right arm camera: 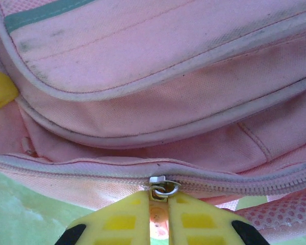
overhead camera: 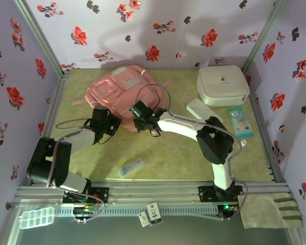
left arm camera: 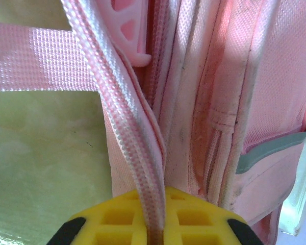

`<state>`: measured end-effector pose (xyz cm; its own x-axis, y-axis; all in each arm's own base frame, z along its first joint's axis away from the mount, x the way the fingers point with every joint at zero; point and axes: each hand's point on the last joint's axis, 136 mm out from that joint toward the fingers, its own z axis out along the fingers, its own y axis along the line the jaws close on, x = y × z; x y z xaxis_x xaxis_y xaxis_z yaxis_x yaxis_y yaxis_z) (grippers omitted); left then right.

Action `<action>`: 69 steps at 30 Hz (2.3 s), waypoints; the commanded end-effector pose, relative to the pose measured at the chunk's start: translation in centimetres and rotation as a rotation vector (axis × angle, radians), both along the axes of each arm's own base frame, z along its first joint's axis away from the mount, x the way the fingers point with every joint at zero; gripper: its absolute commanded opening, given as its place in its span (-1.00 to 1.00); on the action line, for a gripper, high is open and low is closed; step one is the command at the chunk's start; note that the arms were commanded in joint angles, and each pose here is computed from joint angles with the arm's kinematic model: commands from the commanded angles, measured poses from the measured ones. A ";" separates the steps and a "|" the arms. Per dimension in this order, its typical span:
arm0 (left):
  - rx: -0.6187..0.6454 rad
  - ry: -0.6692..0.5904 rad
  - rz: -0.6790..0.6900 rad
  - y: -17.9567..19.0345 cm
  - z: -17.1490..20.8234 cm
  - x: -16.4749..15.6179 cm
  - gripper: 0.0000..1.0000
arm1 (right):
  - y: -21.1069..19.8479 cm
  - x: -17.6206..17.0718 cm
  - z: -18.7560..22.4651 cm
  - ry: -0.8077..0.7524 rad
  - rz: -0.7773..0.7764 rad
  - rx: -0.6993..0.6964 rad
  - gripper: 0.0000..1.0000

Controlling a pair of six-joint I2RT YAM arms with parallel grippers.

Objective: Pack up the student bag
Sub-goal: Zip the student bag at the top-center of the table.

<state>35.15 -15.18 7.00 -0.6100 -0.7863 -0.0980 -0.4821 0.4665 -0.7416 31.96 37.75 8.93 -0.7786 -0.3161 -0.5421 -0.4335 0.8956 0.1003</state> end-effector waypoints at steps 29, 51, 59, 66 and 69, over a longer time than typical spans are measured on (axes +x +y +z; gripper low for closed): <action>0.043 -0.028 -0.041 0.4 1.1 -0.4 -0.91 | -8.1 3.7 0.5 -0.031 -0.044 -0.049 -0.51; 0.099 -0.001 -0.196 -1.4 0.7 -1.2 -0.91 | -14.3 3.4 -2.1 0.024 -0.296 -0.176 -1.00; 0.239 0.006 -0.286 -0.7 1.2 0.5 -0.86 | -7.8 -7.4 -4.1 0.219 0.019 -0.011 -1.00; 0.427 0.032 -0.237 3.1 1.9 4.0 -0.71 | -1.4 -7.9 -1.3 0.174 0.147 0.184 -1.00; 0.435 0.010 -0.180 4.7 3.2 4.3 -0.34 | 0.3 -6.2 0.0 0.127 0.138 0.211 -1.00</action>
